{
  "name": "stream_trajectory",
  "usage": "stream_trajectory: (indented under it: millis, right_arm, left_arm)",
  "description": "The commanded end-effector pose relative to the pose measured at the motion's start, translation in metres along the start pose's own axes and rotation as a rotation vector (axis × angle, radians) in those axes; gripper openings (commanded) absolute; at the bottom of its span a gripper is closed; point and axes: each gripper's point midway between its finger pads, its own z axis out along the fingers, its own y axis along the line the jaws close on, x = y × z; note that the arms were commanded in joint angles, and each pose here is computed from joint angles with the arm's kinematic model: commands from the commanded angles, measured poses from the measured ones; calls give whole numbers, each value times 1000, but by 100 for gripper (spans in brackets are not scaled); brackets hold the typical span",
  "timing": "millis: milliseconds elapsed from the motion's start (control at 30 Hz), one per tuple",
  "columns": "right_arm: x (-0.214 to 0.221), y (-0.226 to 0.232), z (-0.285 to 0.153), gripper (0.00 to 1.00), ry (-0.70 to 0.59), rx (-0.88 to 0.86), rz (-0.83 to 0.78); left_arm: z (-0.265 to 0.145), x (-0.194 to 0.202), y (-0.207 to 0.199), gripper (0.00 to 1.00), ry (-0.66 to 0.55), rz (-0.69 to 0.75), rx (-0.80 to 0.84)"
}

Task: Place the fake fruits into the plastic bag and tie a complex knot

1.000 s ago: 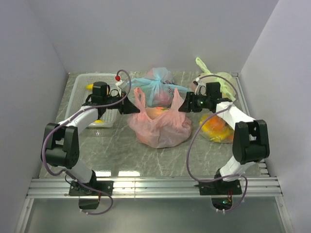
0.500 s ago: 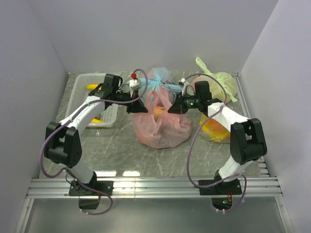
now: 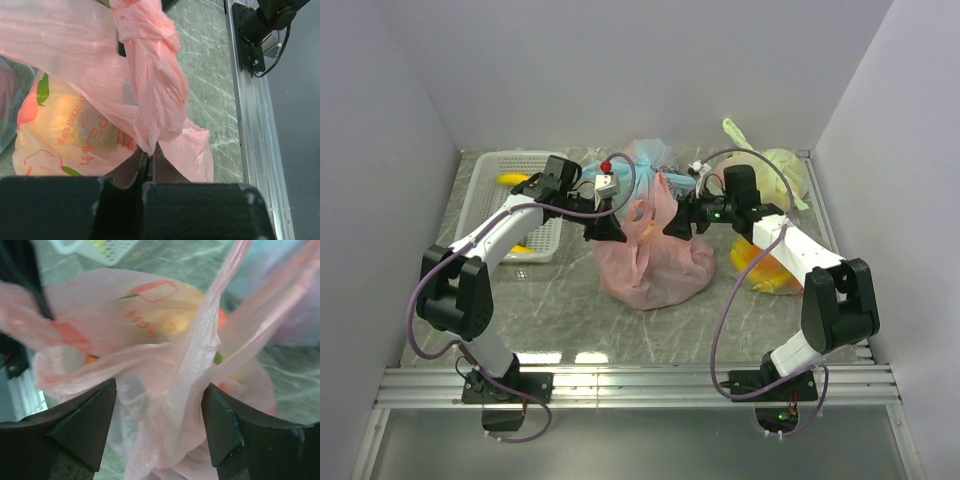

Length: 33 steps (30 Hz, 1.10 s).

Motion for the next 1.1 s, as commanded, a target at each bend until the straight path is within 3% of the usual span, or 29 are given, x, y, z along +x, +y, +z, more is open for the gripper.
stream_trajectory:
  millis: [0,167,233,333,433,500,533,600,633,733,900,1067]
  right_arm:
    - [-9,-33,-14,76,-36,169,25]
    - [-7,-67,-20,77,-46,250,187]
    - [-4,-65,-15,78,-32,207,216]
    - [-5,-48,-2,93,-33,53,266]
    - [-5,-29,9,92,-27,-96,305]
    - [-3,-24,16,86,-14,-149,320]
    - [-5,-22,17,70,-19,-164,313]
    - [-8,-17,20,50,-20,-176,293]
    - [-11,-15,21,29,-24,-177,275]
    - [-20,-1,21,0,-33,-195,181]
    - [-14,38,22,0,62,-312,-27]
    - [9,62,10,0,181,-420,-114]
  left_arm:
    - [-3,-6,-6,0,-13,49,9]
    - [-3,-7,-5,0,-15,48,6]
    - [-3,-8,-5,0,-15,48,4]
    - [-2,-8,-3,1,-16,40,1]
    - [-1,-9,-1,1,-18,31,0]
    - [0,-8,0,0,-17,21,2]
    - [0,-10,1,1,-18,25,5]
    - [3,-9,1,1,-4,19,14]
    - [4,-13,1,0,-5,34,16]
    - [11,-18,0,1,15,63,23]
    - [24,-27,1,1,39,102,12]
    - [25,-29,18,1,45,121,-57]
